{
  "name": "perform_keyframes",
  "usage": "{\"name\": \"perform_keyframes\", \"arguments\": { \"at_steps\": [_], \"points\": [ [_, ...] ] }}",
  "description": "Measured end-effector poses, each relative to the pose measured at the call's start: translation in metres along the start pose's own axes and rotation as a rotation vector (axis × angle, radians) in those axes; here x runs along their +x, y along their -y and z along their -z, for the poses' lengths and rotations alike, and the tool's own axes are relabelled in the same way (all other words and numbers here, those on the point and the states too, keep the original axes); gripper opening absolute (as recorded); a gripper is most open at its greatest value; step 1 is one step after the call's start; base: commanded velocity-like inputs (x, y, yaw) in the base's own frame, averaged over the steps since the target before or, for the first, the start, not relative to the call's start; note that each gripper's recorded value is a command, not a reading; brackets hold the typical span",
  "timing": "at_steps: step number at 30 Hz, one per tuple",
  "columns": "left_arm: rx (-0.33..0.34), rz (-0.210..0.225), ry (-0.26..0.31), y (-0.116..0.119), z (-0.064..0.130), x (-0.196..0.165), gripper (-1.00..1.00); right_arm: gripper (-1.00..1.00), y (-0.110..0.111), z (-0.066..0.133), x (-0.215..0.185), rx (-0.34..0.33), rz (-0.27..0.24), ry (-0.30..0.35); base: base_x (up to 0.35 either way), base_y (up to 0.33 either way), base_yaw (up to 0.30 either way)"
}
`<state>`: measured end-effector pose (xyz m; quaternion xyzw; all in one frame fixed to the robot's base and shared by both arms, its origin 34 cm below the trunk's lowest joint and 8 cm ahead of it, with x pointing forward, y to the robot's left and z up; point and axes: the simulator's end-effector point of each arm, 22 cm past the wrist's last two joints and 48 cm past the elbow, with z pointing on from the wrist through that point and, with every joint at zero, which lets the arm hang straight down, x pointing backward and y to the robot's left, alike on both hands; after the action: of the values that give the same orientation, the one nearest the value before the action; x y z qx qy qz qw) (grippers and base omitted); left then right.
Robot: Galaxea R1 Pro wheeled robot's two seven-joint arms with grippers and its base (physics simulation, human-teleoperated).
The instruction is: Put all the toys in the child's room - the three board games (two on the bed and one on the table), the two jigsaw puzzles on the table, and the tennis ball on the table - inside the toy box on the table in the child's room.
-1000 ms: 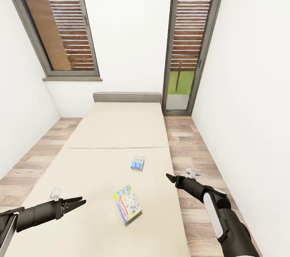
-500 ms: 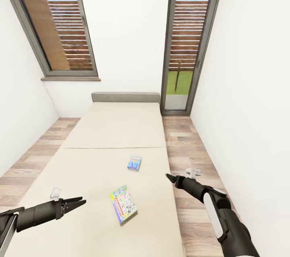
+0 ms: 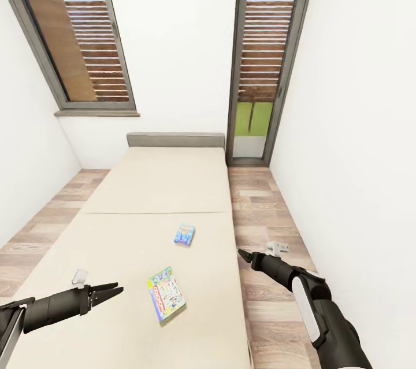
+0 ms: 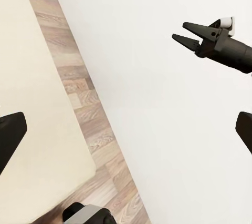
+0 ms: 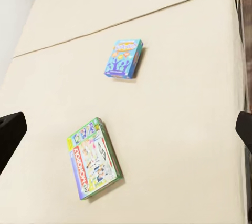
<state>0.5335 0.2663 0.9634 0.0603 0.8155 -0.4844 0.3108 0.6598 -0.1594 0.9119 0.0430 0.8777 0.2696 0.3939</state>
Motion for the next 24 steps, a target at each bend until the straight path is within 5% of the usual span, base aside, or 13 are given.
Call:
{"name": "perform_keyframes", "arguments": {
  "at_steps": [11, 16, 24],
  "points": [
    [-0.035, -0.002, -0.006, -0.006, 0.000, -0.001, 1.00, 1.00, 0.001, 0.000, 0.000, 0.001, -0.001, 0.000, 0.030, -0.016, 0.000],
    [-0.158, -0.002, -0.019, -0.028, -0.008, -0.011, 1.00, 1.00, 0.002, 0.000, 0.000, 0.003, 0.001, 0.000, 0.002, -0.001, 0.000],
    [-0.475, -0.016, -0.034, -0.075, -0.057, -0.047, 1.00, 1.00, 0.003, 0.001, 0.000, 0.005, 0.002, 0.000, 0.000, 0.000, 0.000]
  ]
}}
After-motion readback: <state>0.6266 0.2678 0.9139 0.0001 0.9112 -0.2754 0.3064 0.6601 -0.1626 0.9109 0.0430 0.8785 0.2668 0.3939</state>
